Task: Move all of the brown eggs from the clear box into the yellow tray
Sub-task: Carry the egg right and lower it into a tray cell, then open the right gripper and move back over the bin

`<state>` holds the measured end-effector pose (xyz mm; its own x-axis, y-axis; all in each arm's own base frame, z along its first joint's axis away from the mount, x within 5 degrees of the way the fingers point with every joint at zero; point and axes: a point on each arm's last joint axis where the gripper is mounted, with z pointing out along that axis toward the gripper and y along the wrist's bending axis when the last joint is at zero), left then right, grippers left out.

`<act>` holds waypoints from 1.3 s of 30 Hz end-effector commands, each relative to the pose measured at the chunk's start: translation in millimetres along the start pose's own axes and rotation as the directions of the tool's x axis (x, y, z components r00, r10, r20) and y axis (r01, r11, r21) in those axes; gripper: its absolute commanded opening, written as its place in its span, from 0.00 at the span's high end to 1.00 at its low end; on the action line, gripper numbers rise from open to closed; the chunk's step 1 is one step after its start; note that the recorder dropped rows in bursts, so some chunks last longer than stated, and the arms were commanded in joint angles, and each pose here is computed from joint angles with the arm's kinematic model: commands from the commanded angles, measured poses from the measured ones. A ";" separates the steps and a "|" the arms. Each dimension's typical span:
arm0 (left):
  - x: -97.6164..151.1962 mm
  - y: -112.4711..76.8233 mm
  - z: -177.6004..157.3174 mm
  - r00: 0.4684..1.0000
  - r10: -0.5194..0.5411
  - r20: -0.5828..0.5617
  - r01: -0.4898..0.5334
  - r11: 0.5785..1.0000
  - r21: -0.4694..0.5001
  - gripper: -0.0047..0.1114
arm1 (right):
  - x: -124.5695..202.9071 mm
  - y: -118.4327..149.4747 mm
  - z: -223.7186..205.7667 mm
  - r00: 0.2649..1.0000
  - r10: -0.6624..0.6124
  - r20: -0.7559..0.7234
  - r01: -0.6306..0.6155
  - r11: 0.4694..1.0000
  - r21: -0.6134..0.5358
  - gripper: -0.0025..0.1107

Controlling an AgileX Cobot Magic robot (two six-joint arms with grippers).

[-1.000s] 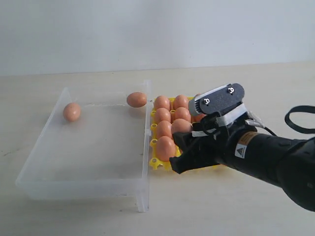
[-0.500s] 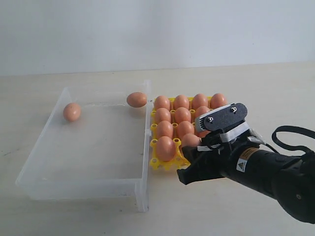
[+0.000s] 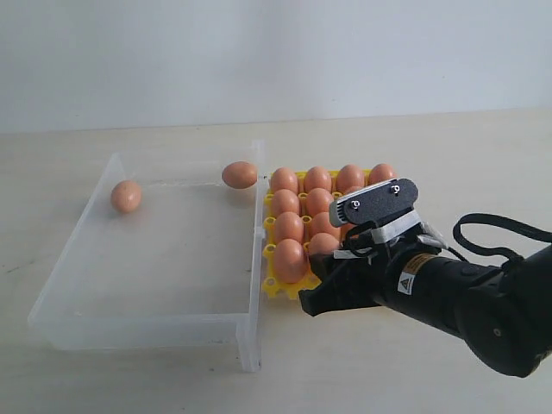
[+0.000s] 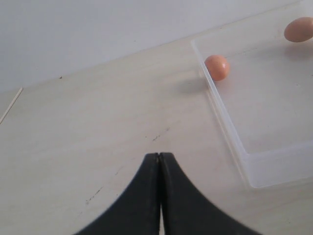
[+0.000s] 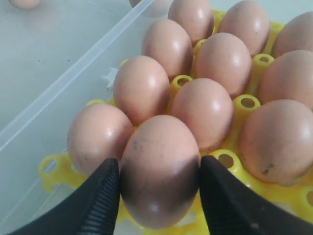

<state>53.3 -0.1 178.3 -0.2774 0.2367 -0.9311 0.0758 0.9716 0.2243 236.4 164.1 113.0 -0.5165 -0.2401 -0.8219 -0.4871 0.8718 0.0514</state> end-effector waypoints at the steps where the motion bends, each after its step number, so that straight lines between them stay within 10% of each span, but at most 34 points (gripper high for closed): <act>1: -2.1 0.4 -0.9 1.000 -0.006 0.018 0.006 1.000 -0.002 0.96 | -2.5 -1.8 0.5 1.000 0.007 0.011 -0.007 1.000 0.005 0.89; 10: -2.1 0.4 -0.9 1.000 -0.006 0.018 0.006 1.000 -0.002 0.96 | -0.2 -3.4 0.5 0.999 0.034 -0.014 -0.033 0.999 0.023 0.44; 31: -2.1 0.4 -0.9 1.000 -0.006 0.018 0.006 1.000 -0.002 0.96 | -34.0 -4.4 -30.1 0.994 0.056 0.089 -0.059 0.998 0.036 0.45; 39: -2.1 0.4 -0.9 1.000 -0.006 0.018 0.006 1.000 -0.002 0.96 | -114.3 18.0 -52.8 0.991 0.042 -0.128 -0.052 0.996 -0.074 0.48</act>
<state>53.3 -0.1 178.3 -0.2774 0.2367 -0.9311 0.0758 0.9716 0.2243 240.7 172.1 212.3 -0.5862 -0.1608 -0.7940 -0.4623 0.8713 0.1649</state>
